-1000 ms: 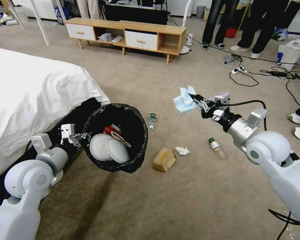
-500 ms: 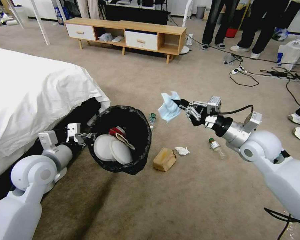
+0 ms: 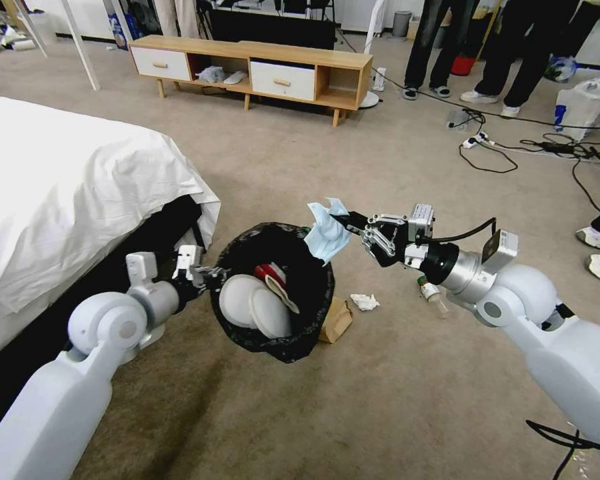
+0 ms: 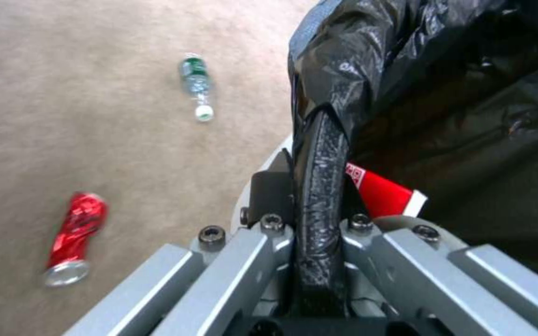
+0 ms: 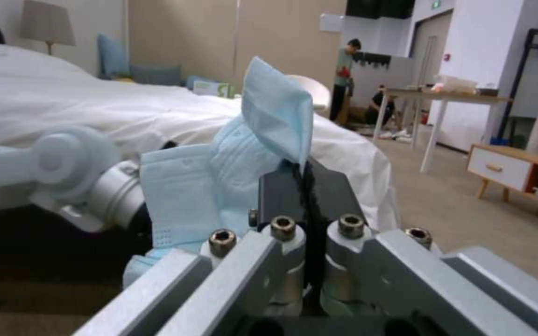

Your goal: Pick up the trash bin and place the garbage on the floor into it.

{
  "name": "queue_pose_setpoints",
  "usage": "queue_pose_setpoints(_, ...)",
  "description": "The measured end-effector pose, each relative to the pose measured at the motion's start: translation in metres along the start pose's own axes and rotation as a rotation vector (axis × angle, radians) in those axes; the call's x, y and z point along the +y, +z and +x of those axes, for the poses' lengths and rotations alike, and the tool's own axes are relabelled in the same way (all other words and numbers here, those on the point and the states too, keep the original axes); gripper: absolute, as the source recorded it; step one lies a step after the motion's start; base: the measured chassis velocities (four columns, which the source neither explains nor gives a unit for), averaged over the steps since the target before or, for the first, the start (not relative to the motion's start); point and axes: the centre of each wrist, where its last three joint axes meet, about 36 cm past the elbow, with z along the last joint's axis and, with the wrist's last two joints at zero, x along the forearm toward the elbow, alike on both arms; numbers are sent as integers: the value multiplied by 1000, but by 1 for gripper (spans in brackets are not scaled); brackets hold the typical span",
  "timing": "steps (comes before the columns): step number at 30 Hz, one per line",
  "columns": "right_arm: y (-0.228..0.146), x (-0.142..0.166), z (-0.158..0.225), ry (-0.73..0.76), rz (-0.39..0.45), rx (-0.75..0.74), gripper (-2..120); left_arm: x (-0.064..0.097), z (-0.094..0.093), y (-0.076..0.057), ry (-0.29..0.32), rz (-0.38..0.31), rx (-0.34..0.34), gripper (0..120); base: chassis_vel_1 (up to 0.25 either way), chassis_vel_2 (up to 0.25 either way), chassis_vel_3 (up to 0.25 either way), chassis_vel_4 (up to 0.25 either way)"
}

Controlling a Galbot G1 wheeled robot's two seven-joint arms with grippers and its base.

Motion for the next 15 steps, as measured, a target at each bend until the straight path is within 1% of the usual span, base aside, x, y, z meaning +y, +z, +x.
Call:
queue_pose_setpoints(1, 0, 0, 0, -14, -1, 0, 0, -2, -7, -3, 24, -10, 11, 2, 0, 0, 0, 0)
queue_pose_setpoints(3, 0, 1, 2, -30, -4, 4, 0, -5, -16, -7, 49, -25, 24, 2, 0, 0, 0, 0)
queue_pose_setpoints(4, 0, 1, 2, -30, -4, 4, 0, -5, -16, -7, 49, -25, 24, 2, 0, 0, 0, 0)
queue_pose_setpoints(5, 0, 1, 3, -43, -7, 8, 0, -9, -27, -11, 75, -40, 36, 2, 0, 0, 0, 0)
queue_pose_setpoints(6, 0, 1, 4, -47, -7, 10, 0, -11, -32, -12, 88, -45, 42, 2, 0, 0, 0, 0)
queue_pose_setpoints(7, 0, 1, 4, -47, -7, 10, 0, -11, -32, -12, 88, -45, 42, 2, 0, 0, 0, 0)
queue_pose_setpoints(8, 0, 1, 5, -58, -9, 14, 0, -18, -45, -13, 119, -52, 54, 2, 0, 0, 0, 0)
queue_pose_setpoints(9, 1, 2, 5, -69, -13, 16, 0, -24, -56, -14, 144, -53, 63, 2, 0, 0, 0, 0)
queue_pose_setpoints(10, 1, 2, 5, -69, -13, 16, 0, -24, -56, -14, 144, -53, 63, 2, 0, 0, 0, 0)
queue_pose_setpoints(13, 5, 2, 7, -83, -23, 26, 0, -29, -72, -11, 174, -54, 85, 2, 0, 0, 0, 0)
queue_pose_setpoints(14, 5, 2, 7, -83, -23, 26, 0, -29, -72, -11, 174, -54, 85, 2, 0, 0, 0, 0)
queue_pose_setpoints(15, 7, 2, 8, -86, -26, 31, 0, -30, -77, -9, 180, -54, 92, 2, 0, 0, 0, 0)
